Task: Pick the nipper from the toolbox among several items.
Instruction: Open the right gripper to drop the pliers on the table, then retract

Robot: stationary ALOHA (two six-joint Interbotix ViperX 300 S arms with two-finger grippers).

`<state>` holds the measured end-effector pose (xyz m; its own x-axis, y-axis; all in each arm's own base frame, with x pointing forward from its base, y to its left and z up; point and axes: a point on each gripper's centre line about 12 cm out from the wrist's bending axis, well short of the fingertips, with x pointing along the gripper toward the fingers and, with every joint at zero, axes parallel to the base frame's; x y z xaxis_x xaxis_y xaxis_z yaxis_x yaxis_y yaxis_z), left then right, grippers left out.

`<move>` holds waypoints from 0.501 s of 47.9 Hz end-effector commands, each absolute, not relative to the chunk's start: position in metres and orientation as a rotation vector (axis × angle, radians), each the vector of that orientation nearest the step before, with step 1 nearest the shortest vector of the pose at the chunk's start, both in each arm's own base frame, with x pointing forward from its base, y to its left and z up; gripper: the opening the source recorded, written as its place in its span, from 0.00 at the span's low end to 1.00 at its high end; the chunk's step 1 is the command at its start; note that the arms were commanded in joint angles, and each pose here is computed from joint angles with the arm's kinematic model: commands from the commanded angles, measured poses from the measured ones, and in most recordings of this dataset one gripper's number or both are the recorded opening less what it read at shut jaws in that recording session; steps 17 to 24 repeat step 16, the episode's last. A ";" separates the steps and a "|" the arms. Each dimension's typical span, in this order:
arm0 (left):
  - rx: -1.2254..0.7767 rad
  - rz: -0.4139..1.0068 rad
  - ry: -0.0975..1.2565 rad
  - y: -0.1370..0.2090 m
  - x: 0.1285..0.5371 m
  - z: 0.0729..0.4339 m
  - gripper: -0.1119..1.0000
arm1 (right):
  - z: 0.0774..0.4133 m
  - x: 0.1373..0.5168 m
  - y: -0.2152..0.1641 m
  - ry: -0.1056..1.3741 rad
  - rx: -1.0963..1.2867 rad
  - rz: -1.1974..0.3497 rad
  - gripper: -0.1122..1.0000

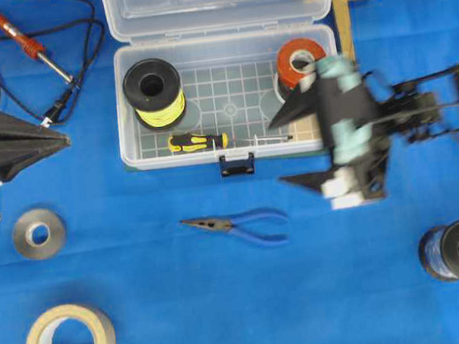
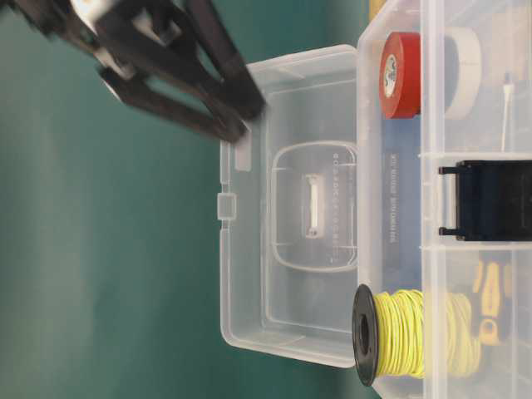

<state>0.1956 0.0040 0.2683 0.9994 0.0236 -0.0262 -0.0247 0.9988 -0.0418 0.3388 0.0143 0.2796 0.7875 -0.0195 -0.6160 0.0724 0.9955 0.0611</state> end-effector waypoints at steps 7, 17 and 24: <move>-0.053 0.028 0.015 0.005 0.197 0.272 0.10 | 0.304 0.290 0.004 0.492 0.099 -0.052 0.85; -0.054 0.028 0.013 0.005 0.197 0.273 0.10 | 0.295 0.250 -0.003 0.348 0.134 -0.054 0.85; -0.054 0.028 0.013 0.005 0.197 0.273 0.10 | 0.295 0.250 -0.003 0.348 0.134 -0.054 0.85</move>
